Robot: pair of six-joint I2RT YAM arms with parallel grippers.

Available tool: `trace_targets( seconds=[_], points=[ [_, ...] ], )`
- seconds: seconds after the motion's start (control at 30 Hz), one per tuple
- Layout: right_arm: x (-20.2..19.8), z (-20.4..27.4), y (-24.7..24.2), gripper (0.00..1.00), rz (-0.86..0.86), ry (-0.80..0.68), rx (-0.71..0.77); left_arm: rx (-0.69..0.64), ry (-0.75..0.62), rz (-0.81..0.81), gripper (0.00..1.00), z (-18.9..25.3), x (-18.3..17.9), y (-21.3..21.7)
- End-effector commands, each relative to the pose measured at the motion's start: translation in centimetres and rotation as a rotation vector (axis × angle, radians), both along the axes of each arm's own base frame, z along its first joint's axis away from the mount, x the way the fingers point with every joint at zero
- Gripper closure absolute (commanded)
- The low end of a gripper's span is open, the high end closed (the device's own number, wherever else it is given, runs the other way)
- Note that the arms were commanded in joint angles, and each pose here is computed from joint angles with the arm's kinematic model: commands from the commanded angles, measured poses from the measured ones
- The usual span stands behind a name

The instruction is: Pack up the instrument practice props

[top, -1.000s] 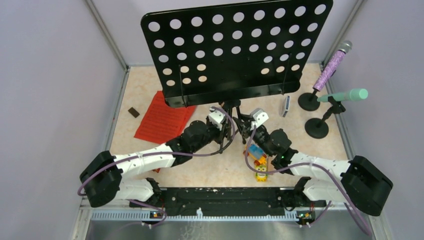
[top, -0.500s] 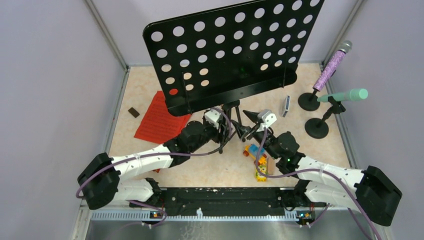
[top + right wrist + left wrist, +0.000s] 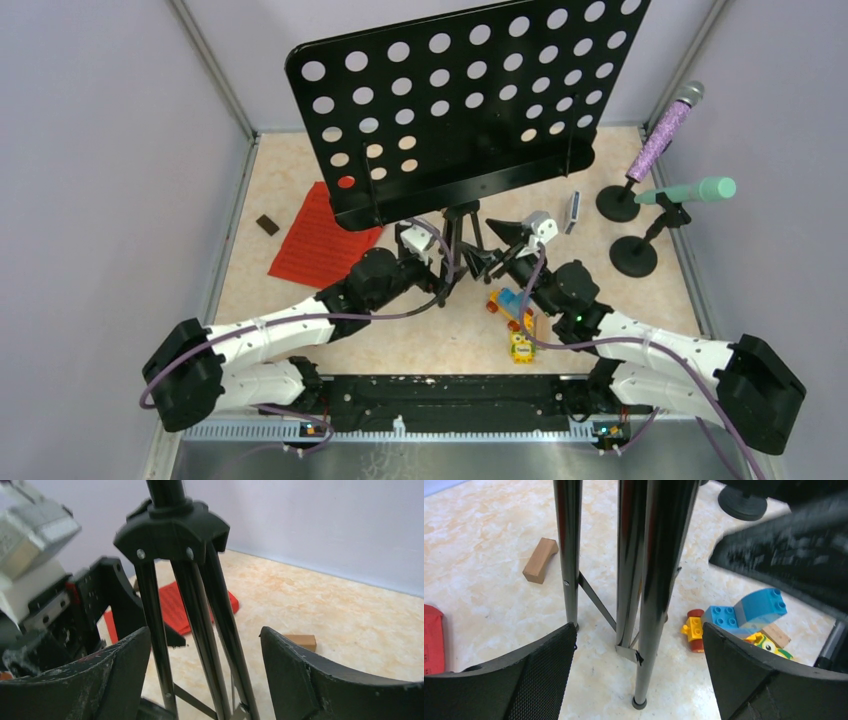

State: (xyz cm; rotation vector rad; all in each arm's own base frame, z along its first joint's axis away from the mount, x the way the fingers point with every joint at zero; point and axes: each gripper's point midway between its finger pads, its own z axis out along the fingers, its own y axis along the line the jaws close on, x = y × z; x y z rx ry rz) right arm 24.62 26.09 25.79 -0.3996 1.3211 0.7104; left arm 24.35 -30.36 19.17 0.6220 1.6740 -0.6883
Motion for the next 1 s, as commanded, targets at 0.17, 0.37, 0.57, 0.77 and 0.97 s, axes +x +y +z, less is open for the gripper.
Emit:
trace_targets(
  seconds=[0.17, 0.37, 0.57, 0.77, 0.97],
  points=[
    [-0.3, 6.2, 1.1, 0.2, 0.043, -0.021, 0.147, -0.03, 0.015, -0.173, 0.01, -0.5, -3.8, 0.0],
    [0.1, 5.8, 2.2, 0.18, 0.06, -0.034, 0.123, -0.022, 0.046, -0.163, 0.01, -1.6, -4.5, 0.9],
    [0.6, 5.4, 3.1, 0.17, 0.072, -0.054, 0.106, -0.005, 0.052, -0.149, 0.01, -2.3, -4.1, 0.9],
    [1.3, 4.7, 4.2, 0.17, 0.06, -0.068, 0.069, 0.033, 0.063, -0.196, 0.01, -2.7, -4.0, -0.3],
    [2.3, 3.5, 5.2, 0.16, 0.019, -0.143, 0.012, 0.023, 0.085, -0.213, 0.01, -3.3, -4.4, -0.6]
  ],
)
